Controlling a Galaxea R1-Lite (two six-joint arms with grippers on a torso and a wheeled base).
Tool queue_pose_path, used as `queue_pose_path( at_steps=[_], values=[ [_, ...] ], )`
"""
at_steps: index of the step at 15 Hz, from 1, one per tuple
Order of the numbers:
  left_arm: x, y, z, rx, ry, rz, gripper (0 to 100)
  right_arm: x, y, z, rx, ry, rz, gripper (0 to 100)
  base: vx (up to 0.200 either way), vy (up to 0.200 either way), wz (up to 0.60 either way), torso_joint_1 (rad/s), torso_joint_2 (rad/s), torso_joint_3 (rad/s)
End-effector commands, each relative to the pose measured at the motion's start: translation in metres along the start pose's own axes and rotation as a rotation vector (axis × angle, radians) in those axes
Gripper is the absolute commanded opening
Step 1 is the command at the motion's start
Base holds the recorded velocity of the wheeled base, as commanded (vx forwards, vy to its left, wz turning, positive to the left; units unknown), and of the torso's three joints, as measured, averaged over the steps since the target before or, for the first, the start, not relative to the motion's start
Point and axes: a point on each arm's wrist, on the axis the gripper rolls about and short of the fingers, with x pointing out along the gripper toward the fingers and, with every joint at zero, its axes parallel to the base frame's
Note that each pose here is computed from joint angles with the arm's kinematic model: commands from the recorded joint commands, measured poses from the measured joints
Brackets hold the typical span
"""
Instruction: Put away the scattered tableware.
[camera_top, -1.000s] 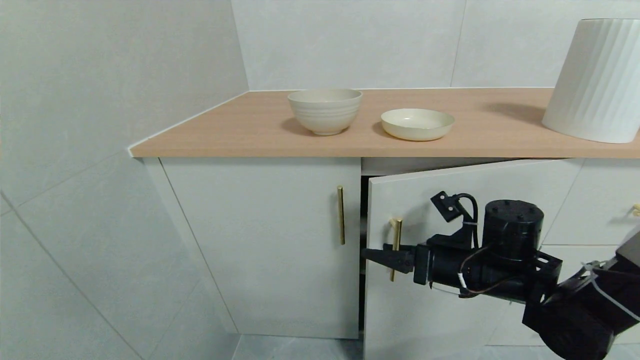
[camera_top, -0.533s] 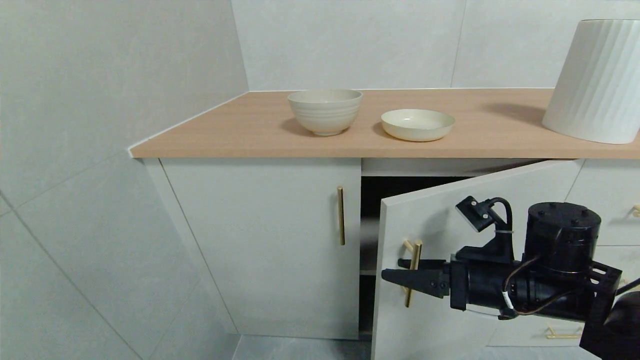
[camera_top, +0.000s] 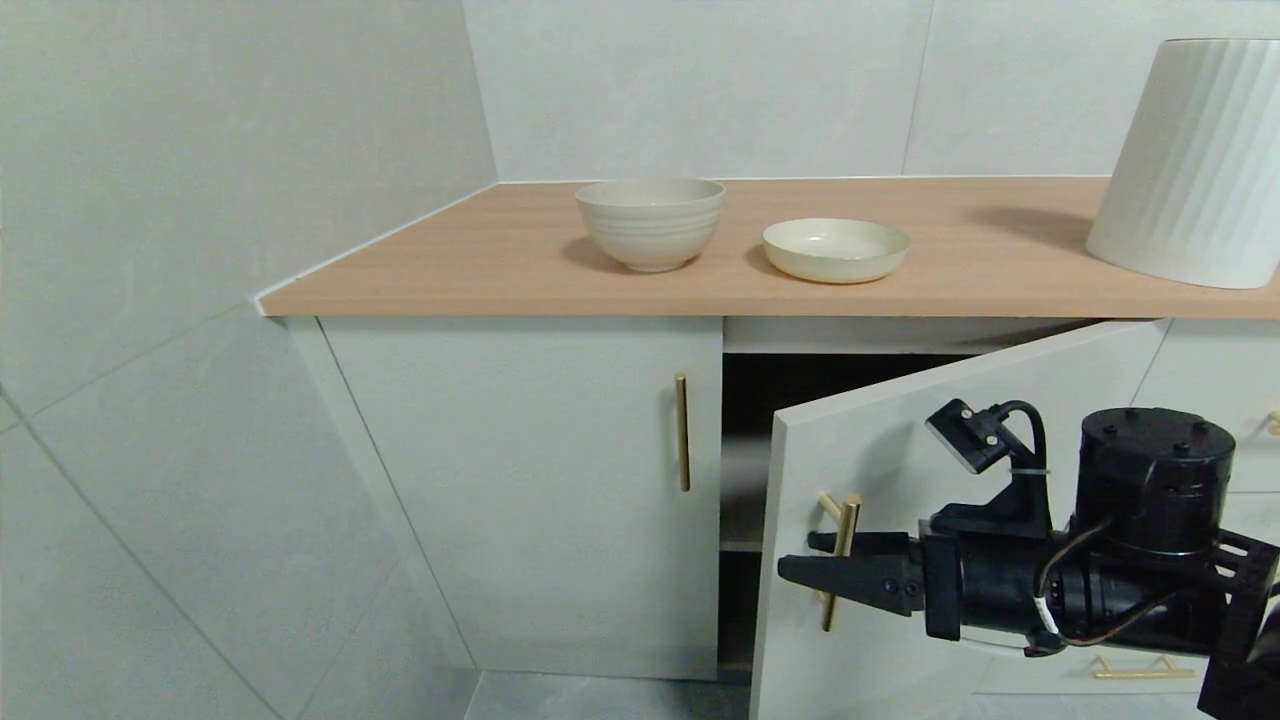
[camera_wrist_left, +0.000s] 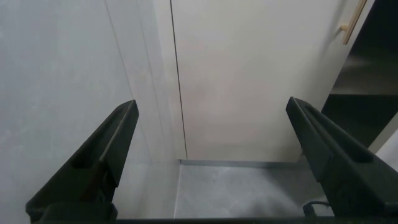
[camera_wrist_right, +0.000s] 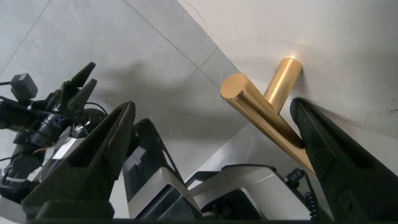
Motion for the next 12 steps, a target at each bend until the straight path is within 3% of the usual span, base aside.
queue_pose_path(
  at_steps=[1, 2, 3, 4, 5, 7, 9, 10, 12],
  values=[
    [0.0, 0.0, 0.0, 0.007, 0.0, -0.002, 100, -0.001, 0.0, 0.0, 0.0, -0.001, 0.002, 100, 0.0, 0.0, 0.0, 0.0, 0.0, 0.0],
    [0.0, 0.0, 0.0, 0.01, 0.0, -0.002, 100, -0.001, 0.0, 0.0, 0.0, -0.001, 0.002, 100, 0.0, 0.0, 0.0, 0.0, 0.0, 0.0],
    [-0.001, 0.0, 0.006, 0.011, -0.035, -0.007, 100, -0.001, 0.001, 0.0, -0.003, -0.004, 0.003, 100, 0.0, 0.0, 0.0, 0.0, 0.0, 0.0],
    [-0.006, -0.001, 0.022, 0.013, -0.091, -0.045, 100, -0.002, 0.002, 0.001, -0.006, -0.006, 0.007, 100, 0.0, 0.0, 0.0, 0.0, 0.0, 0.0],
    [-0.012, -0.003, 0.039, 0.015, -0.114, -0.128, 100, -0.002, 0.002, 0.002, -0.006, -0.008, 0.006, 100, 0.0, 0.0, 0.0, 0.0, 0.0, 0.0],
    [-0.014, -0.006, 0.103, -0.032, -0.049, -0.337, 100, -0.001, 0.002, 0.001, -0.006, -0.006, 0.007, 100, 0.0, 0.0, 0.0, 0.0, 0.0, 0.0],
    [0.008, -0.009, 0.15, -0.05, 0.014, -0.469, 100, -0.001, 0.002, 0.001, -0.007, -0.007, 0.007, 100, 0.0, 0.0, 0.0, 0.0, 0.0, 0.0],
    [0.035, -0.011, 0.176, -0.064, 0.071, -0.549, 100, -0.001, 0.002, 0.001, -0.006, -0.005, 0.006, 100, 0.0, 0.0, 0.0, 0.0, 0.0, 0.0],
    [0.067, -0.012, 0.191, -0.086, 0.142, -0.603, 100, 0.0, 0.002, 0.001, -0.006, -0.005, 0.006, 100, 0.0, 0.0, 0.0, 0.0, 0.0, 0.0]
  ],
)
